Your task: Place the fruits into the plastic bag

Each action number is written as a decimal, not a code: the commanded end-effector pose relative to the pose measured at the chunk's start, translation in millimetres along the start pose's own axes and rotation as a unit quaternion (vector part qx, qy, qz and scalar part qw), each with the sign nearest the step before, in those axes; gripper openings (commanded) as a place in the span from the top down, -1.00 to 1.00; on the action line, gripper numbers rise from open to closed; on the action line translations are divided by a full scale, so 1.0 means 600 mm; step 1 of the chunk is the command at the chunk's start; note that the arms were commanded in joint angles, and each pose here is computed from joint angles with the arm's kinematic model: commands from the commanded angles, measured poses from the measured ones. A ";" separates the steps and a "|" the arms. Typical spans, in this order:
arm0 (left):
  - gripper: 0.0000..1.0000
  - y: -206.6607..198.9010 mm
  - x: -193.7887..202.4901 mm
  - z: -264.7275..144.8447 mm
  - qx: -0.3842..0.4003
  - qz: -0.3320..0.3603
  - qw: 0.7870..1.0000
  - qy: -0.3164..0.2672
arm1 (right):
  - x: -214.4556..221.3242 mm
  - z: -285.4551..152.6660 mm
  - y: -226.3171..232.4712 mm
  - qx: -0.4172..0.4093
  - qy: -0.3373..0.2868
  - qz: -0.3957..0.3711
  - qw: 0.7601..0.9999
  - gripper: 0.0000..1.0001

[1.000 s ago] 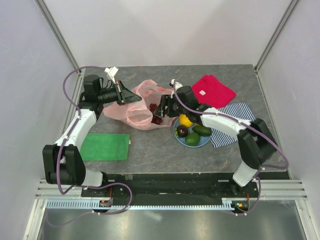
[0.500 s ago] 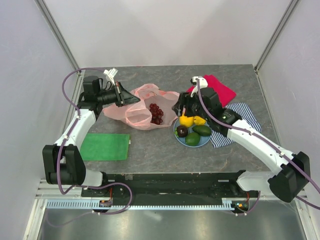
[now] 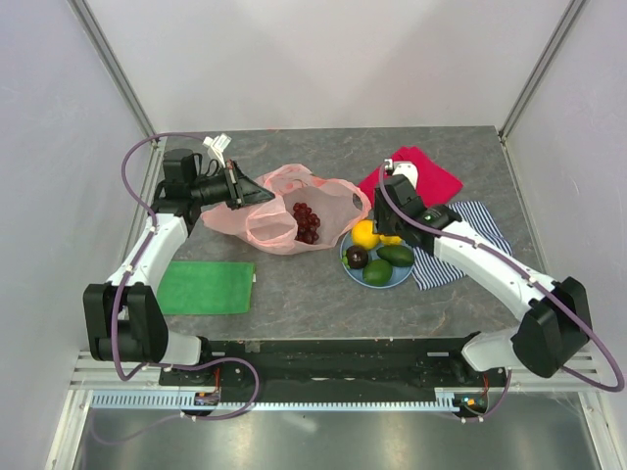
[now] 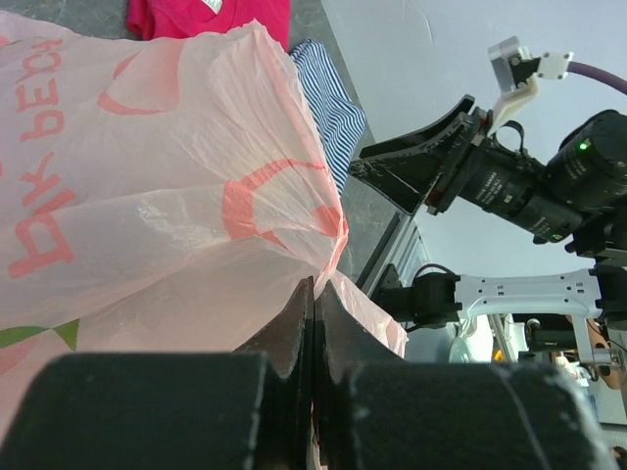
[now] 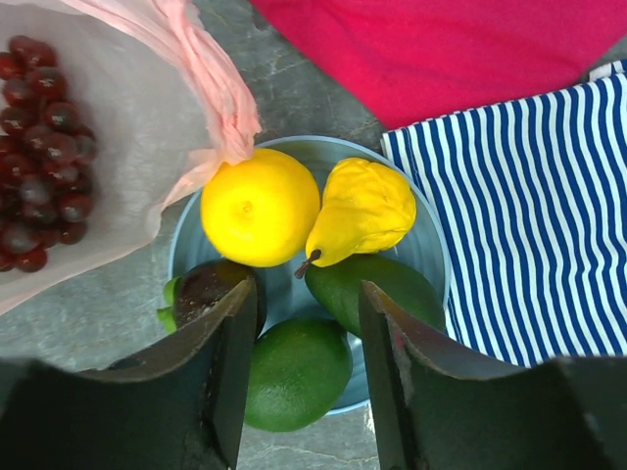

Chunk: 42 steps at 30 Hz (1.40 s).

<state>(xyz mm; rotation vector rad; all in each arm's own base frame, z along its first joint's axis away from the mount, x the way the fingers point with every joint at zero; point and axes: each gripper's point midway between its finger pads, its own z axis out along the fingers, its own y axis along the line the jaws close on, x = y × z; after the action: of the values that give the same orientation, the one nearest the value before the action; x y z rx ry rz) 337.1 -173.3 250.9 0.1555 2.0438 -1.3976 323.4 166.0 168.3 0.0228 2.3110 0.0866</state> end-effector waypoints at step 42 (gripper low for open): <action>0.97 -0.004 -0.012 -0.005 -0.006 0.028 1.000 -0.008 | 0.063 0.081 -0.011 0.059 0.041 0.014 0.997 0.43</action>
<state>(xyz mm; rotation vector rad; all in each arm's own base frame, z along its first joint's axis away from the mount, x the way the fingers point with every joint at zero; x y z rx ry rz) 337.8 -171.5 246.0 0.1304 2.0662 -1.3791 331.2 168.8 109.9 0.0888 2.4067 0.0031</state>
